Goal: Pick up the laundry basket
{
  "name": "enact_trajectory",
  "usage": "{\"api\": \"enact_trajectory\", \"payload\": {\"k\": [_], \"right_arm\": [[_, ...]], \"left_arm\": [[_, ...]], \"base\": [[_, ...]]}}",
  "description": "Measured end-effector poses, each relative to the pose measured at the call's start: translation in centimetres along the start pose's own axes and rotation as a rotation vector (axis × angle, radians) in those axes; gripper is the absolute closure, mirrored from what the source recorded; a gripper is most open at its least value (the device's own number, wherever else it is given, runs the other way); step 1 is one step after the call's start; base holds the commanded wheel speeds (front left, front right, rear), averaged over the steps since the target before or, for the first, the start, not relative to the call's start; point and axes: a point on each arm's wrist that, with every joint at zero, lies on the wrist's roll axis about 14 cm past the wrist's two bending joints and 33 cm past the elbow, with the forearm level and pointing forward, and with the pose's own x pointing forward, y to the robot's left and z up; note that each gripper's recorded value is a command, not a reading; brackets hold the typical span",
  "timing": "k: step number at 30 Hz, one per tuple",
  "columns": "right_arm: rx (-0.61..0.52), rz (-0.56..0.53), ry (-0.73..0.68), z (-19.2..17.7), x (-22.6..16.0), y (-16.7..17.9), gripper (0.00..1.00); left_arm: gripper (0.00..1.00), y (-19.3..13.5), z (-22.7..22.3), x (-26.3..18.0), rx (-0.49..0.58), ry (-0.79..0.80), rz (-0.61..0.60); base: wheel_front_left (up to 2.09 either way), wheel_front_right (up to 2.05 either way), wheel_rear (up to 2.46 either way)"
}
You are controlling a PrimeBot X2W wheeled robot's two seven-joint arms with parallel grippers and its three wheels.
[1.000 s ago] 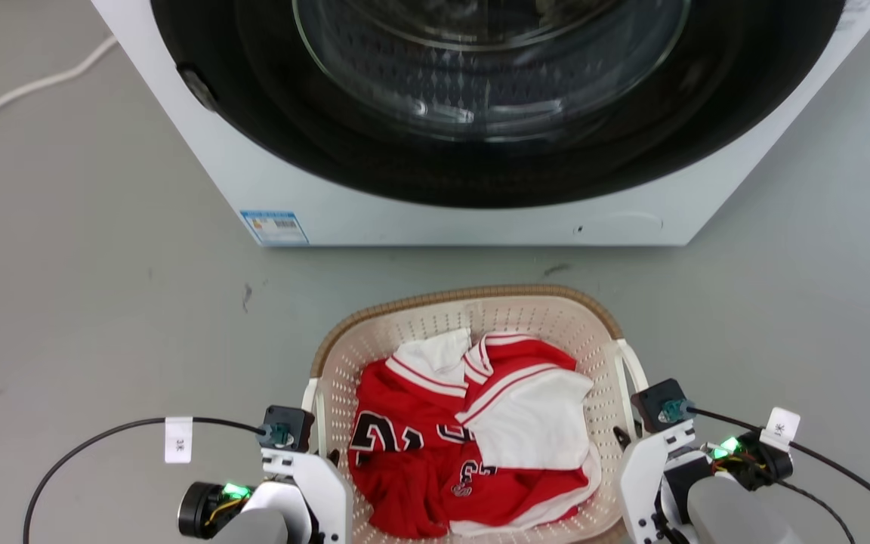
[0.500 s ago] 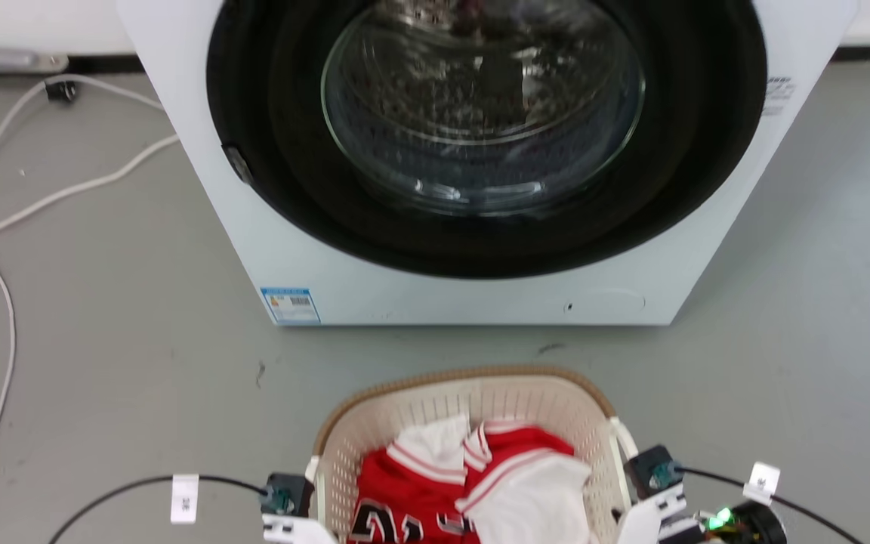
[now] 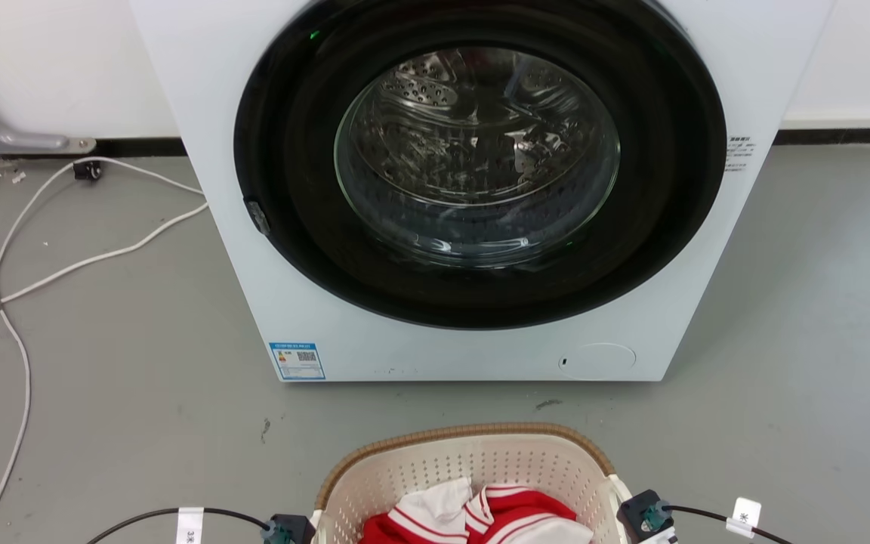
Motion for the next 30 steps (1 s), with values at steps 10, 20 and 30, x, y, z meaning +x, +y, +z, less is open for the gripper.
{"api": "enact_trajectory", "payload": {"k": [10, 20, 30], "right_arm": [[-0.006, 0.006, 0.045, -0.9, -0.6, 0.5, 1.00], [-0.003, 0.018, 0.075, -1.5, -0.7, 1.0, 1.00], [-0.004, 0.026, 0.089, -1.8, -0.7, 1.2, 1.00]], "left_arm": [[1.00, 0.2, -1.0, -0.6, -0.024, 0.036, 0.004], [1.00, 0.4, -1.5, -0.8, -0.025, 0.060, 0.006], [1.00, 0.3, -1.8, -0.7, -0.027, 0.070, 0.003]], "base": [[0.00, 0.00, 0.00], [0.00, 0.00, 0.00], [0.00, 0.00, 0.00]]}}
